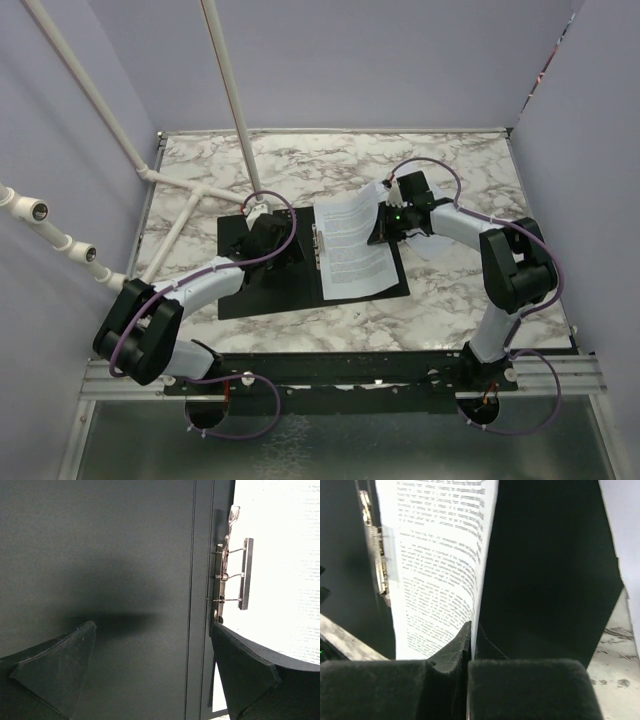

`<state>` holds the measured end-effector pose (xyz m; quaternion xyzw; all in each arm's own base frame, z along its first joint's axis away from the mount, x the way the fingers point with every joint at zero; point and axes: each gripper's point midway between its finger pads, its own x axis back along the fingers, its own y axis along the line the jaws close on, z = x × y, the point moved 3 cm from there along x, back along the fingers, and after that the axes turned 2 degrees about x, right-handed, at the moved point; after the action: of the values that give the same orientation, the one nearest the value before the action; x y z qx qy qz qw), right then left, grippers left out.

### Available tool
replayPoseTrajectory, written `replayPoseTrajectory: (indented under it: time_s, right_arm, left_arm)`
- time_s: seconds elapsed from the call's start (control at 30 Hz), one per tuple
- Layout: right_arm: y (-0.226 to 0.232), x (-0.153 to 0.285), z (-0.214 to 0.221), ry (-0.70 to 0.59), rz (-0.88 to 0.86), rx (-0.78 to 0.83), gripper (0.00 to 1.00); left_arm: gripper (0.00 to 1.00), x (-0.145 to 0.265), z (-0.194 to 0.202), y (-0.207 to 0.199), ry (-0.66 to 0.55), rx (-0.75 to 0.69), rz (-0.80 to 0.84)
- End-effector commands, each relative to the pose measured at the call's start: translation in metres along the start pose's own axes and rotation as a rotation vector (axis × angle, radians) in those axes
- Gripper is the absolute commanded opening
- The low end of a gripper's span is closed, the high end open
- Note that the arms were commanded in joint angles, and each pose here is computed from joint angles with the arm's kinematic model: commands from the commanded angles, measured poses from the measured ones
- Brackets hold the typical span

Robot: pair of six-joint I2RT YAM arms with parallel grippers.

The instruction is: Put the files into the folder

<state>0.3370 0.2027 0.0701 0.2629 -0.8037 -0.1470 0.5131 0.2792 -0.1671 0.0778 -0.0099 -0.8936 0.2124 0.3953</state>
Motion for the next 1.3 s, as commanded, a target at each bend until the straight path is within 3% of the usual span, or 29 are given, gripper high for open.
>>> replayPoseTrajectory:
  time_s: [0.0, 0.27, 0.8, 1.13, 1.27]
  right_arm:
    - [-0.021, 0.003, 0.008, 0.016, 0.12, 0.008, 0.0]
    - [-0.02, -0.001, 0.01, 0.025, 0.105, -0.003, 0.1]
    - [-0.006, -0.01, 0.013, 0.025, 0.013, -0.021, 0.09]
    - [-0.01, -0.011, 0.012, 0.02, 0.041, -0.028, 0.42]
    - [-0.012, -0.009, 0.01, 0.007, 0.063, -0.03, 0.51]
  left_arm:
    - [0.99, -0.003, 0.004, 0.002, 0.011, -0.01, 0.008]
    - [0.99, -0.001, 0.002, 0.001, 0.007, -0.01, 0.015]
    - [0.99, -0.003, 0.004, 0.001, 0.013, -0.008, 0.016]
    - [0.99, -0.003, 0.004, 0.001, 0.013, -0.009, 0.016]
    - [0.99, -0.003, 0.004, 0.001, 0.012, -0.009, 0.013]
